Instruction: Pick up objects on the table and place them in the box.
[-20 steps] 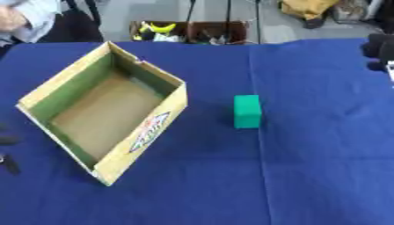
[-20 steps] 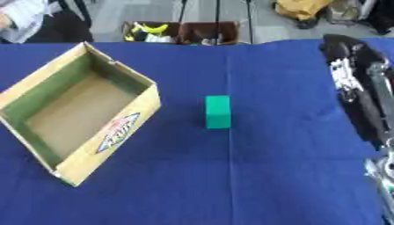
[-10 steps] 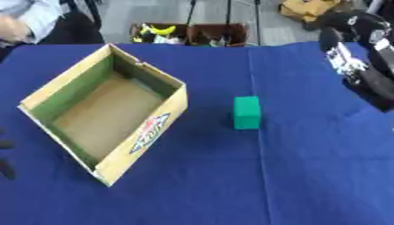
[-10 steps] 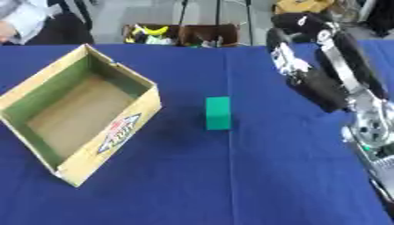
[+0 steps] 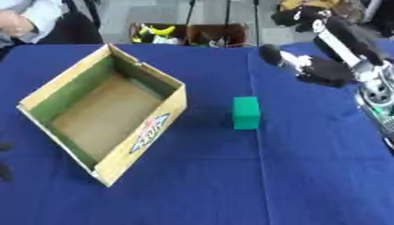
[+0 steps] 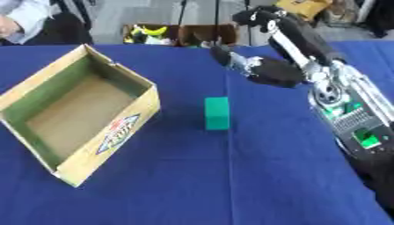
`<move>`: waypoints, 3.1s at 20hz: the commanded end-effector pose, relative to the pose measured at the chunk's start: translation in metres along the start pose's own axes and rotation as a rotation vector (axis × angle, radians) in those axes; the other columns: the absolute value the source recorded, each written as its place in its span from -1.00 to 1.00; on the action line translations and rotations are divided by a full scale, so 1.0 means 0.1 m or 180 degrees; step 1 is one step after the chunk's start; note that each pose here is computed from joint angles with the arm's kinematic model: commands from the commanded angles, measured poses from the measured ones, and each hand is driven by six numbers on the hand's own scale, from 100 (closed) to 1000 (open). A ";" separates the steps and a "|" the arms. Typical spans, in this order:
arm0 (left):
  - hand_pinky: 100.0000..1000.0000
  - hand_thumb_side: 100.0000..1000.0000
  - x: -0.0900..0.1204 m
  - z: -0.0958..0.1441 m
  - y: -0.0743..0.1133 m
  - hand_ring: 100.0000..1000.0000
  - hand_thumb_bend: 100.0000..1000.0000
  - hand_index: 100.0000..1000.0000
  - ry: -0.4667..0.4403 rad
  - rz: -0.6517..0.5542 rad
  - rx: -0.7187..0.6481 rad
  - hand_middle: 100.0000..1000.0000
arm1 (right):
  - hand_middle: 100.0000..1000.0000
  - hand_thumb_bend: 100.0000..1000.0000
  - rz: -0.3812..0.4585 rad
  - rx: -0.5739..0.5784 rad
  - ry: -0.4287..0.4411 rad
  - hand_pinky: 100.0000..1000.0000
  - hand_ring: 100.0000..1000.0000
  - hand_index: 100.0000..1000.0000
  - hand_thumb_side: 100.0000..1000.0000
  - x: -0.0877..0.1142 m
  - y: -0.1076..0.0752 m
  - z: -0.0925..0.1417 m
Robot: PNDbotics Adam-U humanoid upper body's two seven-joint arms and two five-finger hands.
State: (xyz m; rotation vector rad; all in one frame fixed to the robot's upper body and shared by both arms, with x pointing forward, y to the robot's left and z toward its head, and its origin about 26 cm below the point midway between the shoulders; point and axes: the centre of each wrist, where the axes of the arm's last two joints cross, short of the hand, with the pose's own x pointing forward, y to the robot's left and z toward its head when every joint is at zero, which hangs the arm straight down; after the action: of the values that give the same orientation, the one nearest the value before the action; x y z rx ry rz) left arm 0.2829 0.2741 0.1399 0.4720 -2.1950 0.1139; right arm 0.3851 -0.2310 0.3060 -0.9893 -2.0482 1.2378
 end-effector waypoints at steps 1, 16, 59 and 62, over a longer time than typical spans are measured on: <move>-0.70 0.77 0.05 -0.03 0.04 0.07 -1.00 0.69 -0.0072 -0.0031 -0.0042 0.18 | 0.54 0.26 0.0176 0.0240 0.0038 0.64 0.74 0.92 0.56 -0.06 0.07 -0.10; -0.71 0.76 0.04 -0.02 0.03 0.07 -1.00 0.68 -0.0054 -0.0017 -0.0051 0.18 | 0.60 0.23 0.0579 0.1275 0.0166 0.66 0.79 0.85 0.02 -0.28 0.37 -0.37; -0.72 0.75 0.03 -0.02 0.01 0.09 -1.00 0.68 -0.0012 -0.0012 -0.0047 0.18 | 0.49 -0.42 0.0143 0.2371 0.0399 0.58 0.75 0.70 -0.27 -0.19 0.27 -0.48; -0.72 0.75 0.03 -0.02 0.01 0.09 -1.00 0.68 -0.0011 -0.0011 -0.0048 0.18 | 0.49 -0.42 0.0154 0.2422 0.0403 0.58 0.75 0.70 -0.28 -0.19 0.31 -0.48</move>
State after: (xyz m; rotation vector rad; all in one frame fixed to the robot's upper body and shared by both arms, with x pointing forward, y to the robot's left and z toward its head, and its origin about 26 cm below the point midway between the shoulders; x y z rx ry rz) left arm 0.2832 0.2730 0.1374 0.4559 -2.1780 0.1089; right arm 0.4432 -0.2129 0.2885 -0.6923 -1.2626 1.7274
